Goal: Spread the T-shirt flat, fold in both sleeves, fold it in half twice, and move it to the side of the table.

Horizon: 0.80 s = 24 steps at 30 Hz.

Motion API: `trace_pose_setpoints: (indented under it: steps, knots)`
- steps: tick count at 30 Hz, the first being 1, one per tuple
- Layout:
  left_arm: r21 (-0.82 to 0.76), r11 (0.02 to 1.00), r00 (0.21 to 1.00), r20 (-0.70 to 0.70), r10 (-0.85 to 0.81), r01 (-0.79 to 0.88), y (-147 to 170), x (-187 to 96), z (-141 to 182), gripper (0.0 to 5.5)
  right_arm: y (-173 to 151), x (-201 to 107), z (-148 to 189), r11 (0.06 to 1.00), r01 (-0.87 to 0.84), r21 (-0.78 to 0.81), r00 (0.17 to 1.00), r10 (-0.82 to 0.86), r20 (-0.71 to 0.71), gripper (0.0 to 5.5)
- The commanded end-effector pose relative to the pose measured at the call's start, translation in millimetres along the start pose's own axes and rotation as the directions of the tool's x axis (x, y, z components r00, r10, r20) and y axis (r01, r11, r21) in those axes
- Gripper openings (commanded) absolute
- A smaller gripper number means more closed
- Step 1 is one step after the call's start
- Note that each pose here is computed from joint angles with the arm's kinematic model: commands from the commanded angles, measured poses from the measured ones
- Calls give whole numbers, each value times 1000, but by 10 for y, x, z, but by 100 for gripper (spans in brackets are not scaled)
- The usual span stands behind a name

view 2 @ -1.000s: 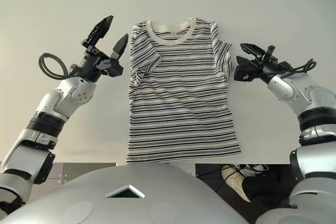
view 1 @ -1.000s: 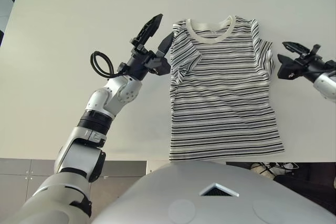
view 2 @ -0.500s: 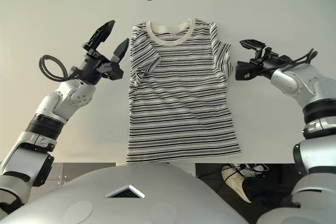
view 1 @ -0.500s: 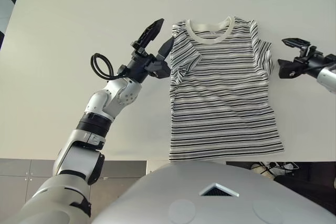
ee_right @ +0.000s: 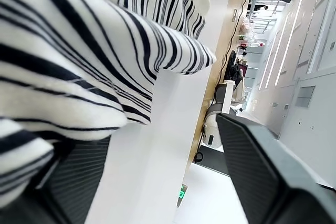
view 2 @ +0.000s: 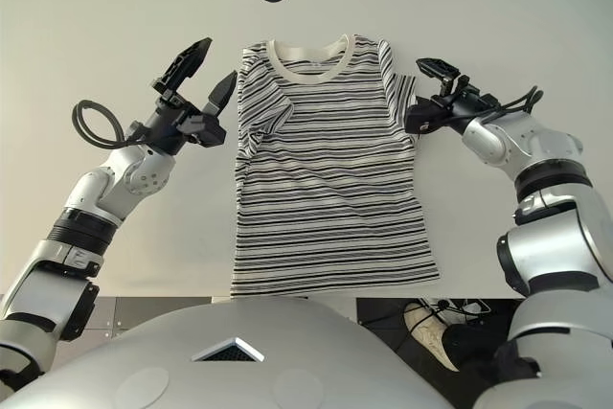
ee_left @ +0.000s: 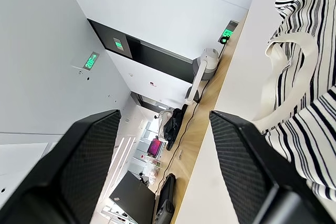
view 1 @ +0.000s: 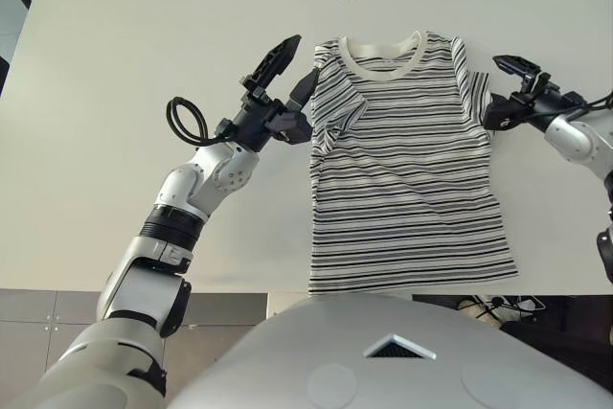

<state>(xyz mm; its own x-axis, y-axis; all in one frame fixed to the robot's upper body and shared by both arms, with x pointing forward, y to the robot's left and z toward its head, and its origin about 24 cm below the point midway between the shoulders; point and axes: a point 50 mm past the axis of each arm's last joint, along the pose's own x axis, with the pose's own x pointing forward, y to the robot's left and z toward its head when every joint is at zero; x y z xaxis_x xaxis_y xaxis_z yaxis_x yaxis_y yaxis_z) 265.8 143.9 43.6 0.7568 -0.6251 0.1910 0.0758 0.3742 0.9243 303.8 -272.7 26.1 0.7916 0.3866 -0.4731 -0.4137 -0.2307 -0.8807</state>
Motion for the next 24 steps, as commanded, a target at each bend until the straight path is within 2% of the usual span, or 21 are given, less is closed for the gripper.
trace_pose_setpoints:
  steps: [1,9,16,21,24]
  knots:
    - [4,1000,1000,1,-15,15,19,4,-14,318,336,31,187,984,-173,-52,981,177,84,272]
    - [-1,1000,1000,9,-19,19,14,31,9,318,309,45,264,978,-186,-90,967,199,161,139]
    - [-3,1000,1000,14,-22,22,17,37,21,318,309,16,217,979,-186,-82,970,196,141,20]
    - [-5,1000,1000,10,-23,23,14,14,14,318,251,-43,123,991,-124,-50,986,128,103,13]
    - [-5,1000,1000,2,-23,23,7,-10,0,318,112,-84,65,1000,7,-26,996,-5,87,13]
